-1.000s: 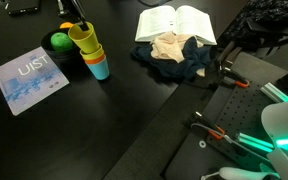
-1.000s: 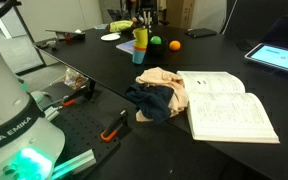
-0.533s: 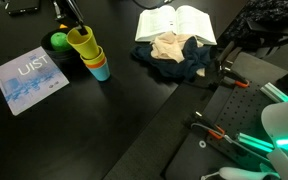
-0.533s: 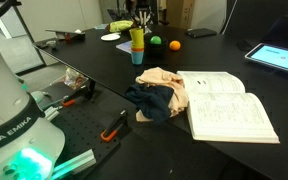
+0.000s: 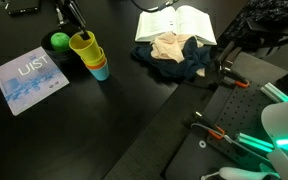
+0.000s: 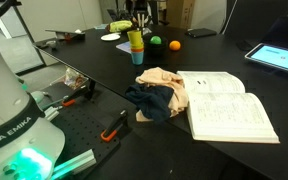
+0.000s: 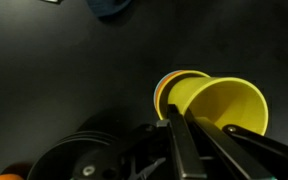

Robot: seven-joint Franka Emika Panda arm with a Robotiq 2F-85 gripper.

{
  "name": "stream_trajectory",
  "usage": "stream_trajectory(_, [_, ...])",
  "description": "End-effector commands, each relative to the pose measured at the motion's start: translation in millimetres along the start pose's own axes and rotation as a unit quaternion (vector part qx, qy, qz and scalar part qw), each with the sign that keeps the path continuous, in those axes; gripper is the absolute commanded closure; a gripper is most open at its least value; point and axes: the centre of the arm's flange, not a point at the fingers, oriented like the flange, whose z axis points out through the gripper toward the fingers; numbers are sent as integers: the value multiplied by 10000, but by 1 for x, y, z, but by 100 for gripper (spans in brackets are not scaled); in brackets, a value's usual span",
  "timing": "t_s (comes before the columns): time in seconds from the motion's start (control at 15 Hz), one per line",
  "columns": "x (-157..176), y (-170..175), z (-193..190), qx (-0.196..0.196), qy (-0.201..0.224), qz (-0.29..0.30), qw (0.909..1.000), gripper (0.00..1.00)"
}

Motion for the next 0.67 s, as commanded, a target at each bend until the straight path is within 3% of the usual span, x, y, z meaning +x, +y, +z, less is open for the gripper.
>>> stream_trajectory(0.0, [-13,-6,-2,104,-15,-3,9999,93])
stream_trajectory(0.33, [-15,-8,8,149,-68,-23,9999,97])
stream_trajectory(0.4, [-15,-8,9,170,-81,-19,9998,86])
stream_trajectory(0.47, [-15,-8,11,194,-93,-24,9998,68])
stream_trajectory(0.6, [-14,-9,14,213,-117,-29,9997,55])
